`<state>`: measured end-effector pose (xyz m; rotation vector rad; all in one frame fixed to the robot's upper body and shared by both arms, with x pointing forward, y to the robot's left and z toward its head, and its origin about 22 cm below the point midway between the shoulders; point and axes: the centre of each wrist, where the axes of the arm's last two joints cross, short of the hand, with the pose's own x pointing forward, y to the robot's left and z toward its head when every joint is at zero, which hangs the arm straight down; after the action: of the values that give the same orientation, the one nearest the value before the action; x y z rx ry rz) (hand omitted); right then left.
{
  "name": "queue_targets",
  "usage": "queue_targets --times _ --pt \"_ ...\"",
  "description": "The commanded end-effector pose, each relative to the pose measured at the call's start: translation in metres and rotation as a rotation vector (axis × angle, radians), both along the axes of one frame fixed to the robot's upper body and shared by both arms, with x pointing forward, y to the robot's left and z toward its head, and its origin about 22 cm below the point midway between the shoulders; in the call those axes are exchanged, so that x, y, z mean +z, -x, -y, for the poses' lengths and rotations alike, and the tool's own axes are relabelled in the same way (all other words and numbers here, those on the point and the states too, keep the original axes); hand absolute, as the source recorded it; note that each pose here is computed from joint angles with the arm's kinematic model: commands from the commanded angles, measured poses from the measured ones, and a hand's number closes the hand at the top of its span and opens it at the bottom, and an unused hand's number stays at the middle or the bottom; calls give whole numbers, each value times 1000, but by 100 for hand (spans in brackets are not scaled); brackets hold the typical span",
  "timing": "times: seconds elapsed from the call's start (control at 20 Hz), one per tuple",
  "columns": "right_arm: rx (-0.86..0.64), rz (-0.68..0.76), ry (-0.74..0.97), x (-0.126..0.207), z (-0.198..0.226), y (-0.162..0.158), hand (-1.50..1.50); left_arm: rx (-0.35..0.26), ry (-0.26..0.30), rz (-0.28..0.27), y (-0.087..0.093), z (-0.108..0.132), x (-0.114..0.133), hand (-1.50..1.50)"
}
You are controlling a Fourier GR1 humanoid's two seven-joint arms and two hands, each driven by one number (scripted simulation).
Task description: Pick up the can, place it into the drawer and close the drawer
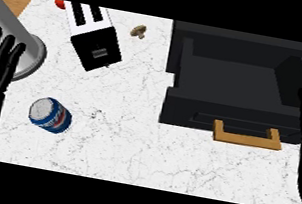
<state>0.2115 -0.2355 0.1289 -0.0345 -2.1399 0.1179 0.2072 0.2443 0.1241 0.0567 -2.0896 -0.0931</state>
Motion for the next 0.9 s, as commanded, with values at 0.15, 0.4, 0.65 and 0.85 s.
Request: queue_targets --times 0.15,0.4,0.65,0.85 --pt "10 -48 -2 2 21 6 -150 -114 28 19 -2 -42 -10 -150" --pt "-227 -333 -78 -40 24 23 -150 -12 -47 -367 23 -58 -28 -150" --pt "-245 -337 -82 -27 37 29 -150 -29 -57 -379 45 -59 -2 -150" --pt "-265 -319 -70 -28 78 42 -150 -32 -43 -406 53 -87 18 -150"
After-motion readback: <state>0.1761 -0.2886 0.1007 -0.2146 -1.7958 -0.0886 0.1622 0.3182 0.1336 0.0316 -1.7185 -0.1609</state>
